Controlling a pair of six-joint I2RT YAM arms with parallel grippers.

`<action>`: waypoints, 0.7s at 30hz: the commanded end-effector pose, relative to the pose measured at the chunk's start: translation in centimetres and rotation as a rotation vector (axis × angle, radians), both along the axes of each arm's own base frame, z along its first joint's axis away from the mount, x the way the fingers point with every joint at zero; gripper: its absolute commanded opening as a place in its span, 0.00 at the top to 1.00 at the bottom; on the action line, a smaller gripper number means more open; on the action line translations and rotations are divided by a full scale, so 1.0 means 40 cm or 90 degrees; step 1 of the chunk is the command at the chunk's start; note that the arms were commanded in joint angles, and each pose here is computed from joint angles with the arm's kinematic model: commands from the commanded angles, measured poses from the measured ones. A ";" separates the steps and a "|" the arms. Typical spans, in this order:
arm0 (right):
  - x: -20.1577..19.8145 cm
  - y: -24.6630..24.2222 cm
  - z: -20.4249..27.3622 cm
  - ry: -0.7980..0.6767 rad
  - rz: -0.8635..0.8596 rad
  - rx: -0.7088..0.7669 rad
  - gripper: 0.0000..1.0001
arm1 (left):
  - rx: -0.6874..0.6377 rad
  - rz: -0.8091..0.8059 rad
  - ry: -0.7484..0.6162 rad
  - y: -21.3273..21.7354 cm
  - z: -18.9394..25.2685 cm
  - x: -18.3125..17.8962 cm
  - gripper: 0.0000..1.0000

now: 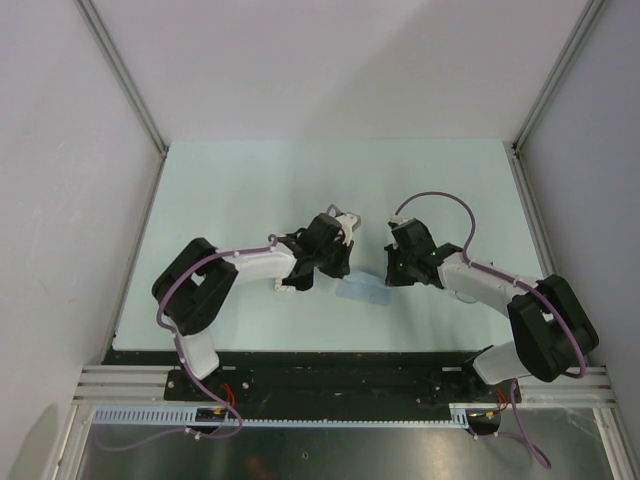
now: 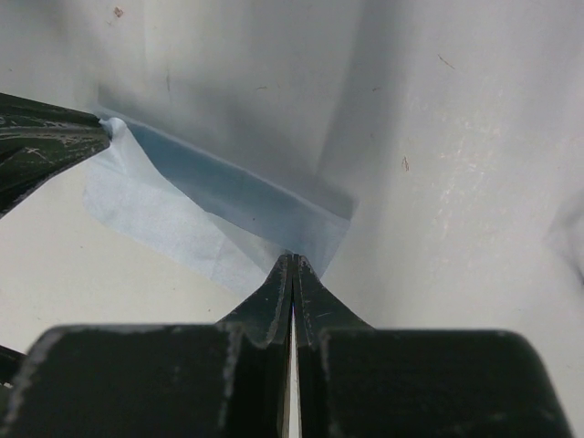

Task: Organize the sunglasses
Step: Fold the glasses cleaning cloth at the center of the board.

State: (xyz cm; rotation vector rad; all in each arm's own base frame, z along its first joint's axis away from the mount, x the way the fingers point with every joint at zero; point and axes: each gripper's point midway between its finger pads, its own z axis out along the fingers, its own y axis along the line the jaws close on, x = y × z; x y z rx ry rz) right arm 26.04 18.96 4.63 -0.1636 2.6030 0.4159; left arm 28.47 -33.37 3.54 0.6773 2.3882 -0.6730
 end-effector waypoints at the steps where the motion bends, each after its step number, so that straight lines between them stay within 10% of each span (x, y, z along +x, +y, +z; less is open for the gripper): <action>1: -0.014 -0.007 0.000 0.001 -0.008 -0.011 1.00 | -0.024 -0.042 -0.039 -0.015 0.053 -0.009 1.00; 14: -0.030 0.004 -0.008 0.008 0.004 -0.018 0.98 | -0.017 -0.054 -0.026 -0.009 0.031 -0.026 0.85; 21: -0.033 0.010 0.013 -0.004 0.010 -0.007 0.76 | -0.032 -0.061 -0.037 -0.007 0.062 -0.034 0.70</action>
